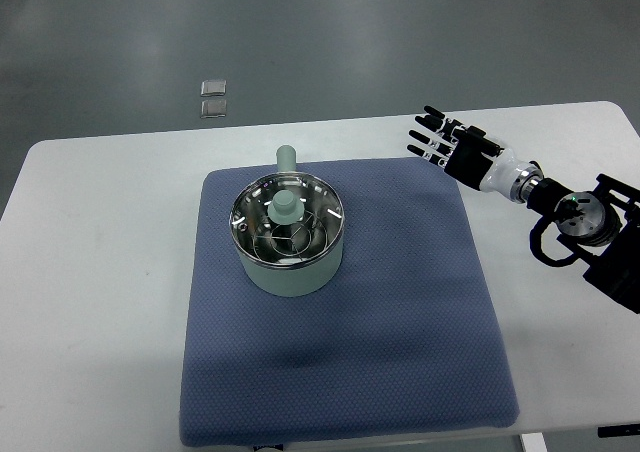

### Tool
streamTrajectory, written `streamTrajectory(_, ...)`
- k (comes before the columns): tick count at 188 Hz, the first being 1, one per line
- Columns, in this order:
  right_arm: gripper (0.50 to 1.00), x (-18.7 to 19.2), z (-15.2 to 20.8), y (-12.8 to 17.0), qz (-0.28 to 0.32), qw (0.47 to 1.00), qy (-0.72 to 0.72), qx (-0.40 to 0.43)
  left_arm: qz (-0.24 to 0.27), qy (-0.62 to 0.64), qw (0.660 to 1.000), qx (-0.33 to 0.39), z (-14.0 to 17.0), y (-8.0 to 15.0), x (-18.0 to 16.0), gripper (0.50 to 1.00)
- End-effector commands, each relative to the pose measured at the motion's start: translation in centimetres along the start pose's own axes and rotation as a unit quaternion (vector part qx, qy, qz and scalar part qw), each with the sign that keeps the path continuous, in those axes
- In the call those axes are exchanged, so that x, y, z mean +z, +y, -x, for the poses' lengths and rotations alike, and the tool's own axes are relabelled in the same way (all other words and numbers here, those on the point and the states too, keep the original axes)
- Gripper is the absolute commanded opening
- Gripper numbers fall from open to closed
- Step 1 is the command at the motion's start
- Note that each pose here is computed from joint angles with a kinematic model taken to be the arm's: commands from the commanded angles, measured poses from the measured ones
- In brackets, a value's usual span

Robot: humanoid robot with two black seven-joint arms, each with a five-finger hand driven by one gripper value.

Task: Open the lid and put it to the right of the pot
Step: 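Move the right hand over the pot toward the lid's green knob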

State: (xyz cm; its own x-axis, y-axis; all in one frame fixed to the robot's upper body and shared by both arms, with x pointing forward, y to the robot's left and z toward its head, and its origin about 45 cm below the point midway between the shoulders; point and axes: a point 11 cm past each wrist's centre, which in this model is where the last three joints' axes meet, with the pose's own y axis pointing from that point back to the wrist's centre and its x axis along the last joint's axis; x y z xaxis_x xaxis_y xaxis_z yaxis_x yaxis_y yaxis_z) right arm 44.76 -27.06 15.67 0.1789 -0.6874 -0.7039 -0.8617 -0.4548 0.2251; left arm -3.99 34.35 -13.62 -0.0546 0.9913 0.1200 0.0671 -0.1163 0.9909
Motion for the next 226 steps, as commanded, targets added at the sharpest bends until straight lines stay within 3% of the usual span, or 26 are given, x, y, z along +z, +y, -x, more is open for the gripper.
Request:
streamTrajectory(1, 0.936, 0.0, 0.1, -0.1, 0.001, 1.000, 0.003, -0.002, 0.002, 0.001, 1.000, 0.000, 0.0, 0.0, 0.1, 1.000)
streamTrajectory(58, 0.936, -0.3, 0.4, -0.1, -0.010, 1.000, 0.002, -0.011, 0.003, 0.003, 1.000, -0.006, 0.4, 0.0, 0.1, 1.000)
streamTrajectory(98, 0.936, -2.0, 2.6, -1.2, -0.016, 0.999, 0.023, -0.041, 0.002, 0.002, 1.000, -0.003, 0.2, 0.0, 0.1, 1.000)
streamTrajectory(153, 0.936, -4.4, 5.6, -2.4, 0.006, 0.981, 0.182, -0.066, 0.002, 0.000, 1.000, -0.005, 0.4, 0.0, 0.1, 1.000)
streamTrajectory(187, 0.936, -6.8, 10.6, -3.6, 0.013, 0.899, 0.419, -0.126, 0.002, 0.001, 1.000, -0.004, 0.3, 0.0, 0.1, 1.000)
streamTrajectory(226, 0.934, -7.3, 16.3, -2.6, 0.011, 0.750, 0.622, -0.224, 0.002, 0.001, 1.000, -0.004, 0.3, 0.0, 0.1, 1.000)
